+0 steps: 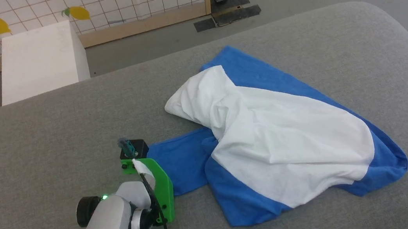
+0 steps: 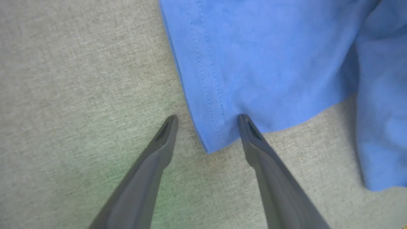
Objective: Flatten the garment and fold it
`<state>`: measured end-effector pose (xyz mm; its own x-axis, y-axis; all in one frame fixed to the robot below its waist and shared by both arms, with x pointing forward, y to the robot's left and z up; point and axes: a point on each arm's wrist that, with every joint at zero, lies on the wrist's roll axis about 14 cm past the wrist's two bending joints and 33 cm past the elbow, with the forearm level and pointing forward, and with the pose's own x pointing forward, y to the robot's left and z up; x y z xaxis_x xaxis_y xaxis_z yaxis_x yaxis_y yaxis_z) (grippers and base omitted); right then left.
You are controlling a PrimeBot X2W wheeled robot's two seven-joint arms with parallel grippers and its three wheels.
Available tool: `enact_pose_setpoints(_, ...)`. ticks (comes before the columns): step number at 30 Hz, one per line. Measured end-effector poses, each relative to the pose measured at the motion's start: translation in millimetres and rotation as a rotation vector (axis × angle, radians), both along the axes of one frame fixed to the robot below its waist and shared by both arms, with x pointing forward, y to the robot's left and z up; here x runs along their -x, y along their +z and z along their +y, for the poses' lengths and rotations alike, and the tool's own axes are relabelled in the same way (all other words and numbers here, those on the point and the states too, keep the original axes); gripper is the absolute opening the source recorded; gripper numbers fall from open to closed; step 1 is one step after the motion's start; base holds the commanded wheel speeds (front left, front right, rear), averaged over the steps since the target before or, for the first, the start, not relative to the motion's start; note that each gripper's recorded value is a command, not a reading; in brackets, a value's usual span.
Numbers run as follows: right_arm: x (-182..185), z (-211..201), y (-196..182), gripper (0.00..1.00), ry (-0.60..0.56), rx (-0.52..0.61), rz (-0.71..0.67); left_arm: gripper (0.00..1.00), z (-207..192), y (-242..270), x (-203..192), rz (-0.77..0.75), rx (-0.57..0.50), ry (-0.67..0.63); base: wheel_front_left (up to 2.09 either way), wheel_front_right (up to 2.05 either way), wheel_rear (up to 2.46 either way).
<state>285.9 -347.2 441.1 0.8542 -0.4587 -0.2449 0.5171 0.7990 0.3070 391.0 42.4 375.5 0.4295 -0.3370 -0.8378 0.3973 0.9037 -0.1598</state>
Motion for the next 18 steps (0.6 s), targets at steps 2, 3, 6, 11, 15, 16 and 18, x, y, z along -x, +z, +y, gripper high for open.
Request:
enact_pose_setpoints(2, 2, 0, -4, 1.00, -0.004, -0.003, 0.012, 0.00, -5, 0, 0, -0.003, 0.027, -0.012, 0.00, 0.00, 0.00)
enact_pose_setpoints(3, 1, 0, -6, 1.00, -0.004, -0.006, 0.015, 0.00, -8, 1, 1, -0.003, 0.046, -0.021, 0.00, 0.00, 0.00)
enact_pose_setpoints(6, -3, 5, -9, 1.00, 0.012, -0.009, 0.017, 0.00, -24, 11, 0, -0.037, 0.148, 0.010, 0.00, 0.00, 0.00)
enact_pose_setpoints(11, -16, 15, -6, 1.00, 0.052, -0.004, 0.005, 0.00, 0, 55, -37, -0.218, 0.310, 0.209, 0.00, 0.00, 0.00)
enact_pose_setpoints(15, -28, 26, -4, 1.00, 0.093, -0.006, -0.008, 0.00, 82, 108, -79, -0.441, 0.319, 0.444, 0.00, 0.00, 0.00)
enact_pose_setpoints(16, -31, 28, -4, 1.00, 0.102, -0.007, -0.010, 0.00, 105, 119, -85, -0.487, 0.305, 0.498, 0.00, 0.00, 0.00)
enact_pose_setpoints(18, -37, 35, -4, 1.00, 0.124, -0.010, -0.011, 0.00, 162, 140, -89, -0.570, 0.245, 0.622, 0.00, 0.00, 0.00)
